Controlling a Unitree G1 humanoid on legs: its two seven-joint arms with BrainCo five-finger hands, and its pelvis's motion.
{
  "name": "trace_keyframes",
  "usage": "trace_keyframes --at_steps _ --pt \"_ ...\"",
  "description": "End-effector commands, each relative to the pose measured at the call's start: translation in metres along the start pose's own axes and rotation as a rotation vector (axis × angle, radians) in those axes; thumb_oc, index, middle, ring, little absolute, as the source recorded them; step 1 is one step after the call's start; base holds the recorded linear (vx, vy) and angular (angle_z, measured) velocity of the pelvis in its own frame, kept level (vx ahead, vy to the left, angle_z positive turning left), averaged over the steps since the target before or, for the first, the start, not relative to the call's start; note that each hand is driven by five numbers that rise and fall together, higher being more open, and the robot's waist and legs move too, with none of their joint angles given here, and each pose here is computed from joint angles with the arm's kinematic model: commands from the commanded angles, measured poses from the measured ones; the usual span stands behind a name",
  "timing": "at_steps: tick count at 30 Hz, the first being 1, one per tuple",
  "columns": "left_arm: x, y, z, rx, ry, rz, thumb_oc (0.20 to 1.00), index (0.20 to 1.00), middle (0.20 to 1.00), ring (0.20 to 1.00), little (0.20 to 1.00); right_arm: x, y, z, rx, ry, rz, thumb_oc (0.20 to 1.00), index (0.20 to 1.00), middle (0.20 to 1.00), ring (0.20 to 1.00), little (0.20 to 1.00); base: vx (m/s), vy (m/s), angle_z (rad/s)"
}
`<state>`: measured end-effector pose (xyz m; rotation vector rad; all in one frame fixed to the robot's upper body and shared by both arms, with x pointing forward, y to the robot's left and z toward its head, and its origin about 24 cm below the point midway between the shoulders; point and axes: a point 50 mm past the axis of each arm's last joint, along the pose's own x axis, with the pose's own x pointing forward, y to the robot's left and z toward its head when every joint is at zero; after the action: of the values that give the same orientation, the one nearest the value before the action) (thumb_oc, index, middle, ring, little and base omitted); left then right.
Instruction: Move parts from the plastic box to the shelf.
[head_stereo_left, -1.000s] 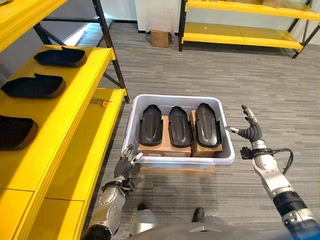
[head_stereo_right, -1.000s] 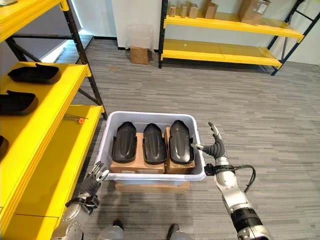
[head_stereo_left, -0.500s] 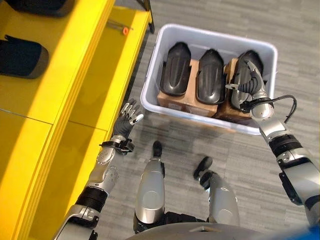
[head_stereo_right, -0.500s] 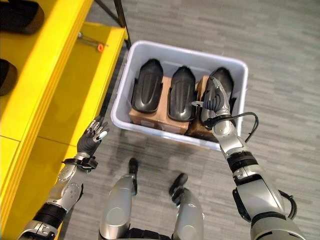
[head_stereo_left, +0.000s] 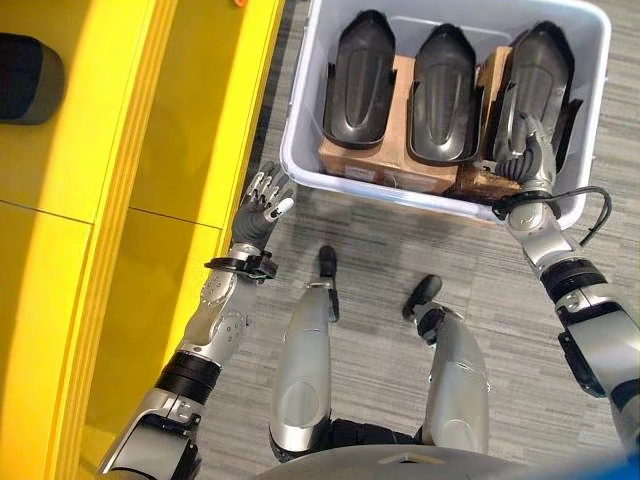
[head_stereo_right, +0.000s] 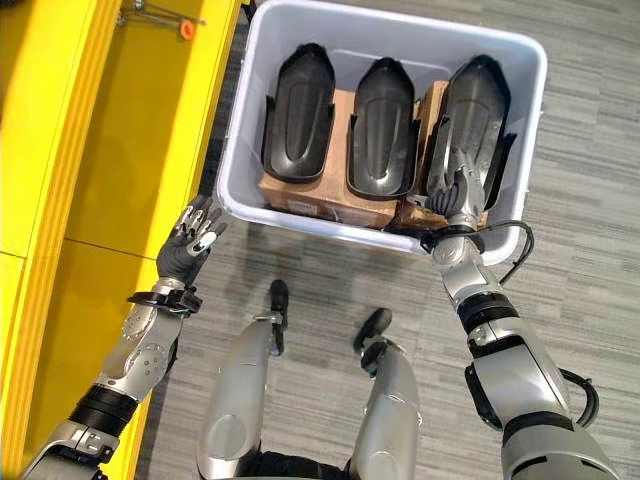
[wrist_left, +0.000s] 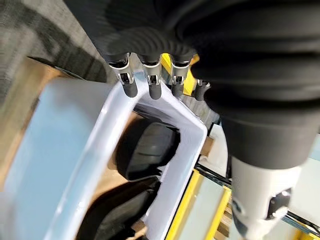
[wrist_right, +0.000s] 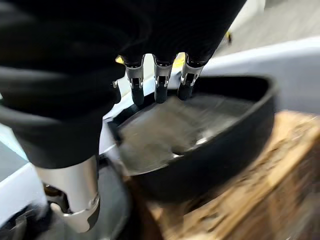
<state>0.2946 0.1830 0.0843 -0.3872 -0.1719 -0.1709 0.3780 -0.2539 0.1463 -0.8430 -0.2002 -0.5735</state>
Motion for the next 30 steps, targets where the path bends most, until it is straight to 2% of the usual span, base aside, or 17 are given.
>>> trace_keyframes --at_steps 1,10,13,15,16,21,23,27,30 --pt "-0.010 -0.015 0.008 -0.062 -0.074 -0.047 1.000 1.000 1.000 1.000 1.000 0.020 -0.024 0.023 -0.030 -0.101 -0.110 1.000 1.000 1.000 1.000 1.000 -0.02 0.016 -0.04" --pt "-0.015 -0.015 0.004 -0.047 -0.060 -0.065 1.000 1.000 1.000 1.000 1.000 0.031 -0.024 0.046 -0.056 -0.161 0.015 1.000 1.000 1.000 1.000 1.000 0.00 0.002 -0.01" --pt "-0.018 -0.012 0.006 -0.048 -0.053 -0.064 1.000 1.000 1.000 1.000 1.000 0.041 -0.026 0.060 -0.085 -0.152 0.096 1.000 1.000 1.000 1.000 1.000 0.01 -0.024 0.01" --pt "-0.022 -0.012 0.004 -0.047 -0.042 -0.069 1.000 1.000 1.000 1.000 1.000 0.043 -0.019 0.068 -0.135 -0.159 0.245 1.000 1.000 1.000 1.000 1.000 0.01 -0.010 0.03" --pt "-0.024 -0.012 0.004 -0.043 -0.031 -0.076 1.000 1.000 1.000 1.000 1.000 0.041 -0.010 0.066 -0.031 -0.079 0.353 1.000 1.000 1.000 1.000 1.000 0.02 -0.009 0.07" --pt "-0.025 -0.010 0.007 -0.041 -0.022 -0.082 1.000 1.000 1.000 1.000 1.000 0.039 0.002 0.063 0.229 0.091 0.464 1.000 1.000 1.000 1.000 1.000 0.00 -0.006 0.02" --pt "-0.024 -0.009 0.007 -0.042 -0.010 -0.088 1.000 1.000 1.000 1.000 1.000 0.042 -0.002 0.060 0.342 0.158 0.392 1.000 1.000 1.000 1.000 1.000 0.02 -0.003 0.04" --pt "-0.026 -0.013 0.004 -0.051 -0.007 -0.094 1.000 1.000 1.000 1.000 1.000 0.049 -0.013 0.066 0.496 0.144 0.241 1.000 1.000 1.000 1.000 1.000 0.01 0.016 0.05" --pt "-0.027 -0.015 0.003 -0.060 -0.008 -0.098 1.000 1.000 1.000 1.000 1.000 0.047 -0.011 0.072 0.510 0.102 0.265 1.000 1.000 1.000 1.000 1.000 0.00 0.013 0.00"
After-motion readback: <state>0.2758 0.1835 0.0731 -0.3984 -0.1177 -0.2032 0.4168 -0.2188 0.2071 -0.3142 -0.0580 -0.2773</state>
